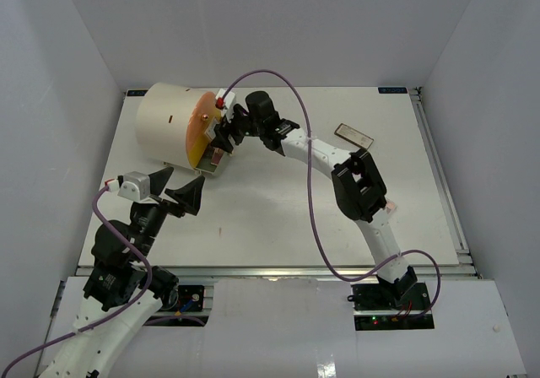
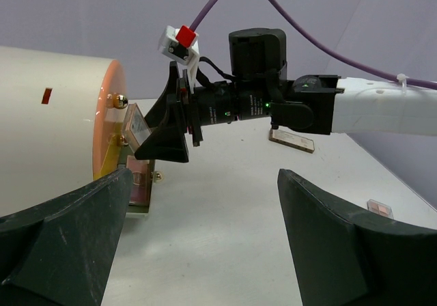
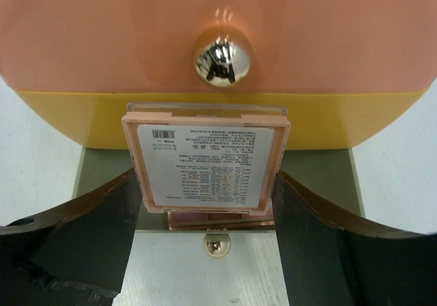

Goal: Organize the makeup

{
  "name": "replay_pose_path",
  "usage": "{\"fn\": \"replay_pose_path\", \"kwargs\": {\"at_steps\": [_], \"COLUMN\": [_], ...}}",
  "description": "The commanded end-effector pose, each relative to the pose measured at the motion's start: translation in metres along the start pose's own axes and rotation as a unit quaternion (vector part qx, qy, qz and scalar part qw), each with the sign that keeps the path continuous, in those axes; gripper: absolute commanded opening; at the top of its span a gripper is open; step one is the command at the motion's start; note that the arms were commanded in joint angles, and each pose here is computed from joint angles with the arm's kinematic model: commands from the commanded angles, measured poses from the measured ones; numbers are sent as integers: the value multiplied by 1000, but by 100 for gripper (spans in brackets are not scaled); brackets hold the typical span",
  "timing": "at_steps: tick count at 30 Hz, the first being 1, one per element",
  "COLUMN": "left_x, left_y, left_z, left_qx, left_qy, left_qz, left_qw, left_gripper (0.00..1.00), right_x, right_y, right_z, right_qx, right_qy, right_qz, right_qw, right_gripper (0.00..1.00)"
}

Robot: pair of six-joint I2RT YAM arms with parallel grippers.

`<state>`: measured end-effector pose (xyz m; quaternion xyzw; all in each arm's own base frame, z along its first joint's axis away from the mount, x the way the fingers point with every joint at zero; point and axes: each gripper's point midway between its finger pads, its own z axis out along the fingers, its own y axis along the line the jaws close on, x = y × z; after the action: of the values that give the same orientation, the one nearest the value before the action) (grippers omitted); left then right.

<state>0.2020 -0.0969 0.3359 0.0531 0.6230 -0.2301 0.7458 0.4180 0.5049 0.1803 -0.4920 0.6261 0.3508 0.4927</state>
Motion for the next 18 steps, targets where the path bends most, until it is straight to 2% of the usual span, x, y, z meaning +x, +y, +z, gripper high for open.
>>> {"fn": "replay_pose_path", "kwargs": {"at_steps": [1,5,15,18], "left_x": [6,6,6,7], "left_y": [3,4,4,3], "left_z": [3,3,3,4], "left_qx": [-7,-8,-7,-7], "left_qy": [9,10,10,12], "left_qz": [5,5,5,5], "left_qw": [1000,1000,1000,1000], "left_gripper": [98,98,98,98], "right_x": [-20,-12,3,3], "right_y": [-10,-11,-8,-6], "right_z": [6,9,6,3], "right_qx": [19,24,27,28], "right_qy": [-37,-33,-18,-17], "right_qz": [-6,-1,4,0], "right_qw": [999,999,999,999], "right_gripper": [45,48,96,90]}}
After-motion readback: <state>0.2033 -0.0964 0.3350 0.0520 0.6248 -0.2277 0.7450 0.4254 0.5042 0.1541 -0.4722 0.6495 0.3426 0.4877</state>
